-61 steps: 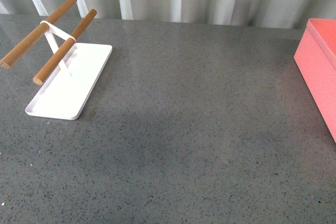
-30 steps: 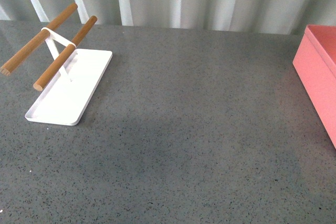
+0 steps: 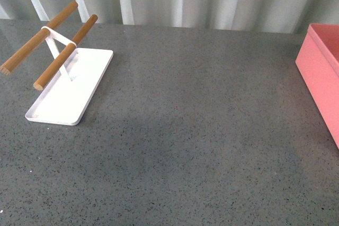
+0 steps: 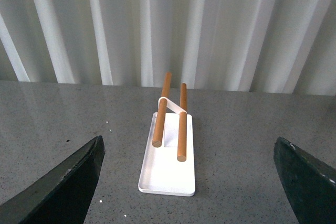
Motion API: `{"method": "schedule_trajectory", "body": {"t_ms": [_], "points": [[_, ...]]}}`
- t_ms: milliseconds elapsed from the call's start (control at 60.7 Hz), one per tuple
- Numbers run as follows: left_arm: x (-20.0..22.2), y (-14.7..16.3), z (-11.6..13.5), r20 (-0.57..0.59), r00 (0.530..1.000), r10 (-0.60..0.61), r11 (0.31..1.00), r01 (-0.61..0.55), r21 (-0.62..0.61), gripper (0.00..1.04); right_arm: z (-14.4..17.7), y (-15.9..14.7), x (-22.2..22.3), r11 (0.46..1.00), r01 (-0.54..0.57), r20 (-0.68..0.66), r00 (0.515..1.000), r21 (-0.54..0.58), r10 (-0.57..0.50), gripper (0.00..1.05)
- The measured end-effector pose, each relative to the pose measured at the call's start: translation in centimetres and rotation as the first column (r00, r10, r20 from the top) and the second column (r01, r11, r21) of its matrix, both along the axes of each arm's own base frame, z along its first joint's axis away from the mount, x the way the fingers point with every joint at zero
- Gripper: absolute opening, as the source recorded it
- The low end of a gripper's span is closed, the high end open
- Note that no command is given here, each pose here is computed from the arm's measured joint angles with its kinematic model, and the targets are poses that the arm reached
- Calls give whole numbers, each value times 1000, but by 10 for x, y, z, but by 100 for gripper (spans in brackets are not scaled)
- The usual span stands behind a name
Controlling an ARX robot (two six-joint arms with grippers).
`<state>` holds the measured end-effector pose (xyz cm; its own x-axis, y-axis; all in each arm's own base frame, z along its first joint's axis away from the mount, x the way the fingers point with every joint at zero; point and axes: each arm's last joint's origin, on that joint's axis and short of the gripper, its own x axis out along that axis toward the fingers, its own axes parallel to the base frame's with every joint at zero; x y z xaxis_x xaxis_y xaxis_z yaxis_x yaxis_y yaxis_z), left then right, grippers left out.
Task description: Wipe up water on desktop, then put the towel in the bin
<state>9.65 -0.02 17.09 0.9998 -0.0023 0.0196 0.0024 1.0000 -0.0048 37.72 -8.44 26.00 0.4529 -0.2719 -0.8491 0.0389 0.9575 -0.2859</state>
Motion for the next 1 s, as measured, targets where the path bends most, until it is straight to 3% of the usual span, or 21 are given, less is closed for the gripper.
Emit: {"method": "schedule_trajectory", "body": {"t_ms": [132,692,1004], "points": [[0,0,0,0,1000,0,1000,0,0,98,-3,1,-1,999,-24,-4,1000,31,24,6],[0,0,0,0,1000,0,1000,0,0,98,-3,0,-1,999,-26,-3,1000,36,26,97],[0,0,0,0,1000,0,1000,0,0,98,-3,0,-1,999,-26,-3,1000,36,26,98]]}}
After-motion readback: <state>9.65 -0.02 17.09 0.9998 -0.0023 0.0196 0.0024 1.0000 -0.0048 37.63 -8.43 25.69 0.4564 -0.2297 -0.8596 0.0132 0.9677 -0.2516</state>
